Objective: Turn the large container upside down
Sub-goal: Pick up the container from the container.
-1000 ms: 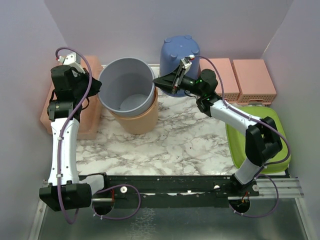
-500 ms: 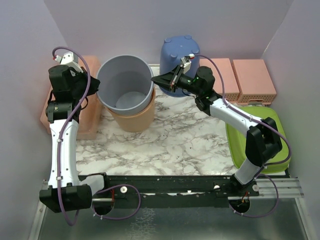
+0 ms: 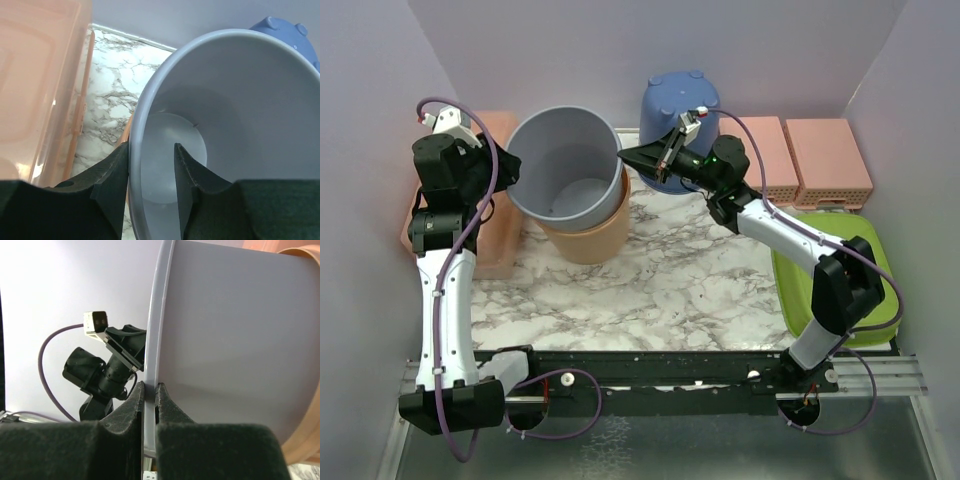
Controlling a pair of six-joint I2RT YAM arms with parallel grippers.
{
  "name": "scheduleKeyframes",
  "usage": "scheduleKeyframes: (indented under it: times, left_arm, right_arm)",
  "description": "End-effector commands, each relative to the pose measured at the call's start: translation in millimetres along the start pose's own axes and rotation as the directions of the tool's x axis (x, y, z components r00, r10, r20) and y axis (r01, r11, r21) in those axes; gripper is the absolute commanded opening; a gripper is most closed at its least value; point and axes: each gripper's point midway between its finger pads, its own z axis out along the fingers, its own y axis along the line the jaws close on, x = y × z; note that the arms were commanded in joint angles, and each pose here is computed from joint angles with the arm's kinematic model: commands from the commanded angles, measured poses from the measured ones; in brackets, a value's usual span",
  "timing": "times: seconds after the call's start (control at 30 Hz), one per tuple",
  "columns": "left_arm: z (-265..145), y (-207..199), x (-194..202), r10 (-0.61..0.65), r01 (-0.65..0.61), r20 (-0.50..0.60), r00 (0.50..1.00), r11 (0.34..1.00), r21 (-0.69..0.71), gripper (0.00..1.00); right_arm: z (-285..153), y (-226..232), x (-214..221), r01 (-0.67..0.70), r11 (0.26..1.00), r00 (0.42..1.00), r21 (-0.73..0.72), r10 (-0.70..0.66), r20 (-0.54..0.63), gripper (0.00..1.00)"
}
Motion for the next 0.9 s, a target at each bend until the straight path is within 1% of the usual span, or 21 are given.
scheduleKeyframes:
  times: [0.0,0.07,0.17,0.2,0.27,0.43,0.57,0.7,0.77,0.87]
  left_arm:
    - [-19.9,-58.5,4.7,-0.013,0.024,-0.050,0.999,0.971,0.236,0.42]
    - [-16.7,-44.8,8.0,-0.028,0.037,-0.060,0.998,0.987,0.158,0.54]
    - [-12.0,-11.3,10.9,-0.006,0.006,-0.044,0.999,1.000,-0.013,0.62]
    - [-11.3,-3.3,12.3,0.005,-0.007,-0.044,0.999,0.999,-0.050,0.64]
    - [-9.4,3.2,15.9,0.017,-0.021,-0.055,0.998,0.997,-0.077,0.68]
    - [-8.5,5.6,18.0,0.002,-0.007,-0.061,0.998,0.996,-0.091,0.78]
    - [-3.9,15.4,18.7,-0.010,-0.003,-0.083,0.996,0.989,-0.151,0.83]
    - [-6.2,27.4,14.6,0.031,-0.051,-0.094,0.995,0.976,-0.214,0.87]
    - [-10.0,34.3,13.6,0.044,-0.066,-0.092,0.995,0.966,-0.251,0.88]
    - [-12.6,36.8,16.2,0.048,-0.072,-0.096,0.994,0.963,-0.260,0.88]
  right_arm:
    - [5.6,43.1,39.4,-0.006,0.995,0.995,-0.096,-0.003,-0.097,0.01]
    - [4.5,47.7,38.0,-0.003,0.995,0.996,-0.104,-0.006,-0.087,0.01]
    - [6.8,47.6,33.2,0.039,0.997,0.997,-0.064,-0.043,-0.065,0.01]
    - [7.4,46.8,32.3,0.048,0.997,0.997,-0.053,-0.051,-0.063,0.01]
    - [7.2,45.6,32.7,0.039,0.998,0.997,-0.050,-0.042,-0.064,0.01]
    - [6.5,40.6,31.0,0.033,0.999,0.998,-0.038,-0.035,-0.048,0.01]
    - [5.2,38.0,29.0,0.031,0.999,0.999,-0.030,-0.032,-0.035,0.01]
    - [3.0,38.0,27.1,0.029,0.999,0.999,-0.026,-0.030,-0.030,0.01]
    - [-0.3,35.9,21.9,0.026,1.000,1.000,-0.012,-0.026,-0.012,0.01]
    - [-4.1,35.1,15.9,0.027,1.000,1.000,-0.008,-0.027,0.000,0.01]
